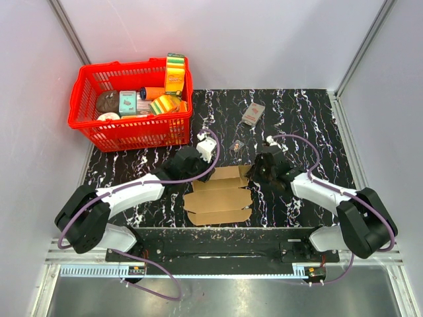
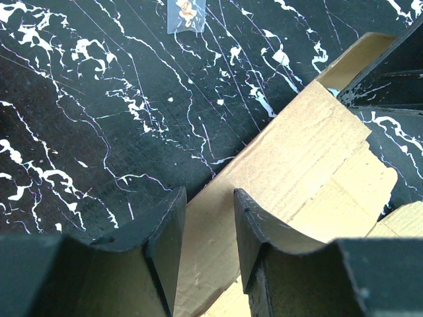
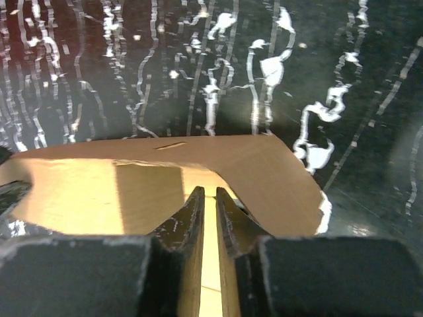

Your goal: Fold the paper box

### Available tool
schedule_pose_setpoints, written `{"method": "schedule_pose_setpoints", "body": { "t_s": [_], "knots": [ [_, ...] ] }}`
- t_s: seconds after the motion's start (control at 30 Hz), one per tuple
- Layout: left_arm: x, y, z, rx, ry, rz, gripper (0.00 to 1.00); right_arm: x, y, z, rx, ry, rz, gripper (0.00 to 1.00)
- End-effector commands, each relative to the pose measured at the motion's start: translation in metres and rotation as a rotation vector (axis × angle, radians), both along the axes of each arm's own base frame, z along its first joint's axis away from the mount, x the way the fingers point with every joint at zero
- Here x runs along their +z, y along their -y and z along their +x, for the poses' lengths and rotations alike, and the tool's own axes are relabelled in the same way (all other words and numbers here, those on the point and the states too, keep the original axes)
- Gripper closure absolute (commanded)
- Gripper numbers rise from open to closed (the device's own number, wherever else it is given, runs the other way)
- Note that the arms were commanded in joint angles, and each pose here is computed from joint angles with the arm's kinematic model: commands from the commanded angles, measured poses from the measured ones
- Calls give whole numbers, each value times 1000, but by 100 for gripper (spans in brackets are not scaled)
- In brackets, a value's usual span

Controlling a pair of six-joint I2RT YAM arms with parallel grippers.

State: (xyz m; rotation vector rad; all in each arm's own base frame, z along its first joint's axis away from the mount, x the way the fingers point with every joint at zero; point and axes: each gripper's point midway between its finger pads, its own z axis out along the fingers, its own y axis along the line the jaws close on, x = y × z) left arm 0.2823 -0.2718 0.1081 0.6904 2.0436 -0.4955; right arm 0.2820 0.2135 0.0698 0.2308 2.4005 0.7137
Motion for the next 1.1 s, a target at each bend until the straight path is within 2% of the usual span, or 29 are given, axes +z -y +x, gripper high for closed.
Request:
{"method": "schedule_pose_setpoints", "body": {
  "t_s": [0.0, 0.2, 0.47, 1.07],
  "knots": [
    [9, 2, 3, 6, 28, -15, 60, -3, 27, 9, -89, 7, -109, 85],
    [10, 3, 3, 6, 29, -14, 60, -23, 32, 15, -120, -48, -154, 92],
    [13, 7, 4, 0, 31, -18, 60, -37, 36, 19, -129, -66, -198, 94],
    [12, 8, 4, 0, 29, -13, 60, -45, 14, 12, -22, -94, -119, 96]
  ]
}}
